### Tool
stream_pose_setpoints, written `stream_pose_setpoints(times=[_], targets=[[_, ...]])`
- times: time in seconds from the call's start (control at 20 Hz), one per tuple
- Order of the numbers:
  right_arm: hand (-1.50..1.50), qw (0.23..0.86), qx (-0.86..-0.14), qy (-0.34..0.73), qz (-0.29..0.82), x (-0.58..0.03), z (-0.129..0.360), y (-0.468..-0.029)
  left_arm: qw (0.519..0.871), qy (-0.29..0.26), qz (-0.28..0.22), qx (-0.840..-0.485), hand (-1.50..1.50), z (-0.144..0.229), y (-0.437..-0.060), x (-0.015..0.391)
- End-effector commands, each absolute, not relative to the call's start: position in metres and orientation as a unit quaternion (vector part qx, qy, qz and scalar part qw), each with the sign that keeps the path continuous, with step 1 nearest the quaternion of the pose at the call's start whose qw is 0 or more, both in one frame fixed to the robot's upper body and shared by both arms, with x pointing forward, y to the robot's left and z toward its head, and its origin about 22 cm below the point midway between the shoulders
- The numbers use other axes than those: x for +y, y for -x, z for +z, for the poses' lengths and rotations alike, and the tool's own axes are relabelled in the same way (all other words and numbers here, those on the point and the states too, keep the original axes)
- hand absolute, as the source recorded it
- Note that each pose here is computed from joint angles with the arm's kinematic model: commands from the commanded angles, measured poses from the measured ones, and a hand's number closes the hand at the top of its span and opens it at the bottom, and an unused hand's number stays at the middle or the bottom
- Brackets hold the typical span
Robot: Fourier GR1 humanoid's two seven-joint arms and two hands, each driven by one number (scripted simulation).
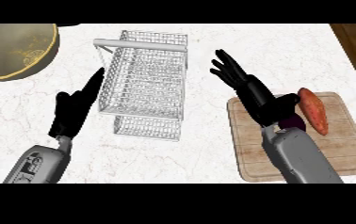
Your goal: Pick the sweet potato from the cutting board and place it in the tiered basket
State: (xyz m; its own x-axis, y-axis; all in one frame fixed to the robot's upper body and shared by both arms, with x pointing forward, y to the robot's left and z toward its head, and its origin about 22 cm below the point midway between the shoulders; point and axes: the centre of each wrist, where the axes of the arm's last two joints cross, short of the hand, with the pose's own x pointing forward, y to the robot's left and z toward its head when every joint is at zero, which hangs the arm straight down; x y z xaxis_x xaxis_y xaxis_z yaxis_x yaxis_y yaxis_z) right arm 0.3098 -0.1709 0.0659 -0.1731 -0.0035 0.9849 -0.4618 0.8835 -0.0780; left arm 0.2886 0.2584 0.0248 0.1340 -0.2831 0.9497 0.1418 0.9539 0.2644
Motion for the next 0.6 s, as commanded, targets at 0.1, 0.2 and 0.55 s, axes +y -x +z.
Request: stream_pose_setpoints(times=[0.1, 0.2, 0.55], targets=[[1.5, 0.561, -0.786, -0.179, 0.186, -0.223, 0.085, -0.303, 0.749, -0.058, -0.083, -0.655, 0.0, 0.019, -0.274, 0.272], [1.5, 0.517, -0.817, -0.184, 0.179, -0.271, 0.096, -0.297, 0.75, -0.065, -0.062, -0.655, 0.0, 0.019, -0.267, 0.283], [-1.5, 0.649, -0.746, 0.153, 0.01, -0.349, 0.029, -0.28, 0.757, -0.042, -0.052, -0.65, 0.0, 0.026, -0.258, 0.303]])
